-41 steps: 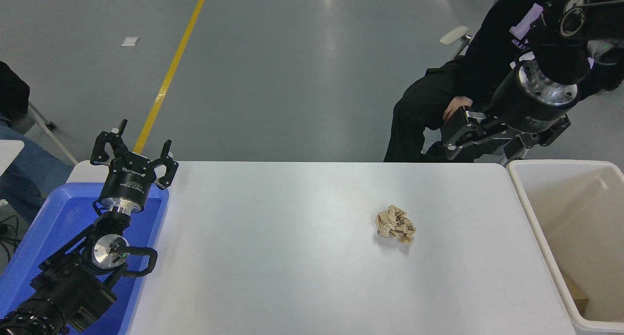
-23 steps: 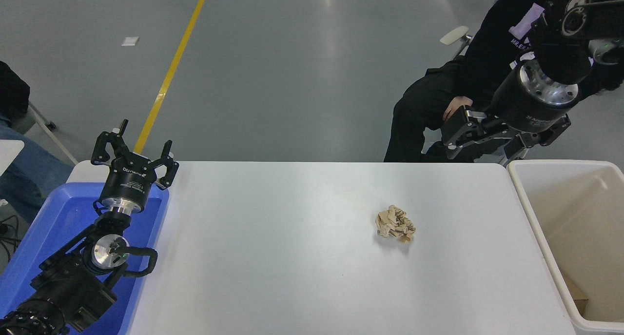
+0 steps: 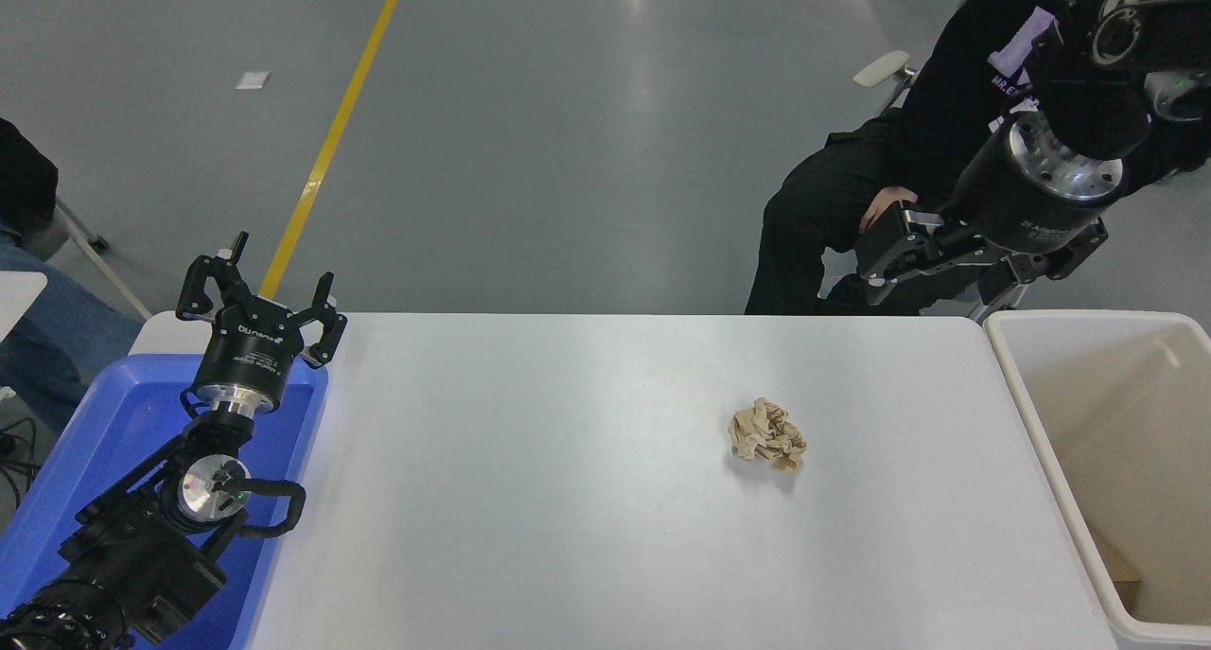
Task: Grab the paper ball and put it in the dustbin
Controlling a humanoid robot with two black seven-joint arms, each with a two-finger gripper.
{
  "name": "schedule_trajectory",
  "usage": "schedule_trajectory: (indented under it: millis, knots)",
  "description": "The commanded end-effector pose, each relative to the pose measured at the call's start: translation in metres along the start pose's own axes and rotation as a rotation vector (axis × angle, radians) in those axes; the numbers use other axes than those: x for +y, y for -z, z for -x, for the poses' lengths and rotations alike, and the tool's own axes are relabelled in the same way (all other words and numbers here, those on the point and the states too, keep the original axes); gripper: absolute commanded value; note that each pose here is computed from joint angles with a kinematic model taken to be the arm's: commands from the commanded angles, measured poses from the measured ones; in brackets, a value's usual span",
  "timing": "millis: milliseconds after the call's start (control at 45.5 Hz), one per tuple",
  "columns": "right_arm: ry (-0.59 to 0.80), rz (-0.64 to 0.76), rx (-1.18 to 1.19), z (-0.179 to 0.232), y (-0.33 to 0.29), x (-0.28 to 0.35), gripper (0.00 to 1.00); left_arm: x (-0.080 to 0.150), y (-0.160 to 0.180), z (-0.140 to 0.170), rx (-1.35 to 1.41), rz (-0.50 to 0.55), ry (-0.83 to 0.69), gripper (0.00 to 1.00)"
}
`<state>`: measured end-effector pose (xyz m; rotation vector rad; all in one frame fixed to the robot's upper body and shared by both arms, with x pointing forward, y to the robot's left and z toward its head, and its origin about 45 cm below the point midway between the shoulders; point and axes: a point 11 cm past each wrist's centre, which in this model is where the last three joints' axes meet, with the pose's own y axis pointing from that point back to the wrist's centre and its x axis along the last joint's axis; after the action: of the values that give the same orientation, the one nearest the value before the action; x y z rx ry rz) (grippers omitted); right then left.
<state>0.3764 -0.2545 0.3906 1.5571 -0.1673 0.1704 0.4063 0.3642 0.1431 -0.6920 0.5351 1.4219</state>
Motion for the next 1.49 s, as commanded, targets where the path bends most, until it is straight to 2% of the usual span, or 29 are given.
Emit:
schedule_trajectory:
  millis: [0,945,1121,1473]
  knots:
    - [0.002,0.000,-0.001,0.000,0.000,-0.001,1.00,0.000,0.000,0.000,0.001,-0.001,0.001,0.98]
    - [0.002,-0.063,-0.021,-0.004,0.014,-0.004,1.00,0.000,0.000,0.000,0.001,0.000,-0.001,0.98]
    - [0.058,-0.147,-0.022,0.003,0.035,-0.026,1.00,0.000,0.000,0.000,0.002,0.000,0.000,0.98]
    - [-0.055,-0.023,0.086,-0.009,0.079,-0.141,1.00,0.000,0.000,0.000,0.002,0.000,0.000,0.98]
